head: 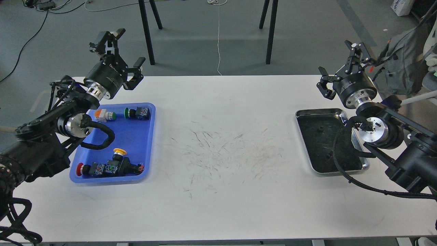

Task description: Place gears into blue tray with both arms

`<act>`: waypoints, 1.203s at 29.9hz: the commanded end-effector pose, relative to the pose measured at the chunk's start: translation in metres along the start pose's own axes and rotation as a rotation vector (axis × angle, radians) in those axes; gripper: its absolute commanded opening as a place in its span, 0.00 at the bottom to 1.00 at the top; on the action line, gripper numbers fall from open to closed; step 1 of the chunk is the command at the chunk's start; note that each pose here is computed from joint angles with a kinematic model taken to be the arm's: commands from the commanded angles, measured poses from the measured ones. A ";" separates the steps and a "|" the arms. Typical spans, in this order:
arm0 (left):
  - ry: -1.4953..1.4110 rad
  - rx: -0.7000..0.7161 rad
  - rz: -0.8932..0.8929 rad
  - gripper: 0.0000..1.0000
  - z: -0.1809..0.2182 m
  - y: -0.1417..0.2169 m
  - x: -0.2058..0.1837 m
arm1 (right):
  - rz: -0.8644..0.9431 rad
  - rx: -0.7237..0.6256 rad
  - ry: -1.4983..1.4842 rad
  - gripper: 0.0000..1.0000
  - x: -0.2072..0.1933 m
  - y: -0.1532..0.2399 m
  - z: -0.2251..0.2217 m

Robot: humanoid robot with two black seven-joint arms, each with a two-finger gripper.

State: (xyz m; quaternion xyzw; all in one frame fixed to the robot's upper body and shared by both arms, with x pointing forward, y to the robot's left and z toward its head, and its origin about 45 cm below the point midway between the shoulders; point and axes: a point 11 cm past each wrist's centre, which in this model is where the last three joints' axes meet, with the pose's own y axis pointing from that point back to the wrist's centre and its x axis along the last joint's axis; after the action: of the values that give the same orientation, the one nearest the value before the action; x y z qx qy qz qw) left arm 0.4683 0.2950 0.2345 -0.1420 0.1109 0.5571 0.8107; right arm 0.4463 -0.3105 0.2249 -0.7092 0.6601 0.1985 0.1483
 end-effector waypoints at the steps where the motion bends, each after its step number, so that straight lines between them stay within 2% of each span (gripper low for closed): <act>1: 0.000 0.006 -0.001 1.00 -0.002 -0.001 -0.003 | 0.001 -0.001 0.003 0.99 0.001 0.000 0.000; 36: -0.002 0.019 -0.010 1.00 0.004 0.001 0.008 | -0.002 -0.012 0.007 0.99 0.000 0.001 0.004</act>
State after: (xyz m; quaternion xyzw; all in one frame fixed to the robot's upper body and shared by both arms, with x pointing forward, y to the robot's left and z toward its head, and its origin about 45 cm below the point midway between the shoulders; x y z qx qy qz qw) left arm 0.4701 0.3074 0.2359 -0.1333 0.1137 0.5586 0.8107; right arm 0.4450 -0.3089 0.2224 -0.7120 0.6584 0.1986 0.1422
